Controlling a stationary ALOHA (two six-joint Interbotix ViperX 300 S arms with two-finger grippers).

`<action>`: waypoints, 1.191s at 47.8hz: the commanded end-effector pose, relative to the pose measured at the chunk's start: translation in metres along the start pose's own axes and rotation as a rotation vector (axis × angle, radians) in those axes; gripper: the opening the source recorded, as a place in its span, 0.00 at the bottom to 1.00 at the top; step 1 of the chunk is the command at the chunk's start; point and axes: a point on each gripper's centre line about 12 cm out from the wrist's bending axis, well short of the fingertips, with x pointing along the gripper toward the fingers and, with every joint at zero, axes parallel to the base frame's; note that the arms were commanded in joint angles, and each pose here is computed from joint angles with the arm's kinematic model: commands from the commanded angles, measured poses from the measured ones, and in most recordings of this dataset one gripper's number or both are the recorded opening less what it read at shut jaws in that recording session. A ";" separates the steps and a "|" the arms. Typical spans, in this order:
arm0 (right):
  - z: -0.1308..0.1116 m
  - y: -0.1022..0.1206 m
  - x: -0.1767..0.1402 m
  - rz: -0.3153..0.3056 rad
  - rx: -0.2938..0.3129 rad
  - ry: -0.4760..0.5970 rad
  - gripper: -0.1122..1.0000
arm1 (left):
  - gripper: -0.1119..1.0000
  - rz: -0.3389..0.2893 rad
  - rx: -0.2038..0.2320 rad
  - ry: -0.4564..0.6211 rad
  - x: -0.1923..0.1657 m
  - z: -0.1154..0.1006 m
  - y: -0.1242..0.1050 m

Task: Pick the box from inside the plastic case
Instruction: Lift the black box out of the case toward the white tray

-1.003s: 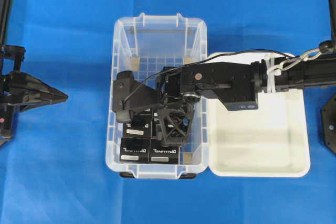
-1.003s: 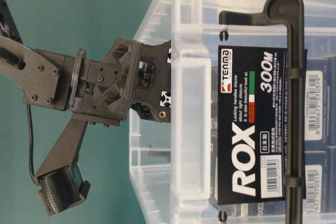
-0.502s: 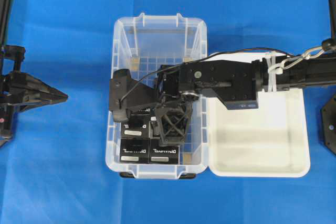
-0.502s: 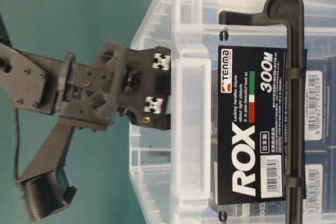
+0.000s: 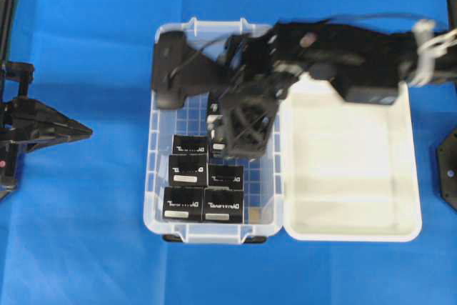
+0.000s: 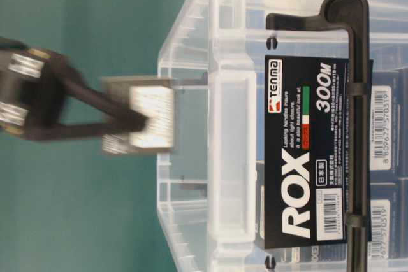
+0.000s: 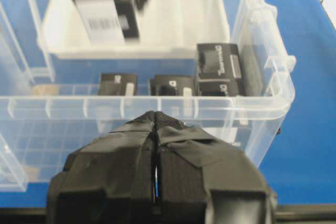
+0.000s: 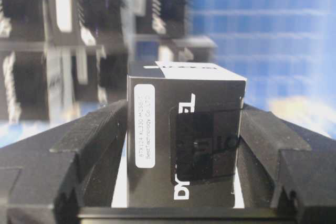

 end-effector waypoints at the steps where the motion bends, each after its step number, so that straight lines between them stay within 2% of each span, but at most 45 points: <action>1: -0.002 0.002 -0.039 -0.005 -0.010 -0.038 0.69 | 0.04 -0.001 0.002 -0.029 0.000 0.011 0.000; 12: -0.040 0.001 -0.102 -0.011 0.002 -0.029 0.69 | 0.04 -0.003 -0.003 -0.026 0.000 0.011 -0.001; 20: -0.089 -0.007 -0.115 -0.021 0.043 0.015 0.69 | 0.04 -0.003 -0.016 -0.031 -0.001 0.013 -0.001; 26: -0.129 -0.014 -0.097 -0.032 0.074 0.035 0.69 | 0.04 -0.003 -0.023 -0.038 -0.003 0.014 -0.001; 30: -0.154 -0.018 -0.077 -0.043 0.068 0.017 0.69 | 0.04 -0.003 -0.023 -0.043 -0.003 0.015 -0.001; 40: -0.193 -0.021 -0.020 -0.066 -0.040 -0.025 0.67 | 0.04 -0.003 -0.021 -0.046 -0.004 0.015 0.000; 48: -0.207 -0.030 0.023 -0.088 -0.066 -0.041 0.67 | 0.04 -0.003 -0.023 -0.048 -0.004 0.016 0.000; 57: -0.205 -0.046 0.058 -0.120 -0.060 -0.074 0.67 | 0.04 -0.002 -0.021 -0.054 -0.004 0.018 0.000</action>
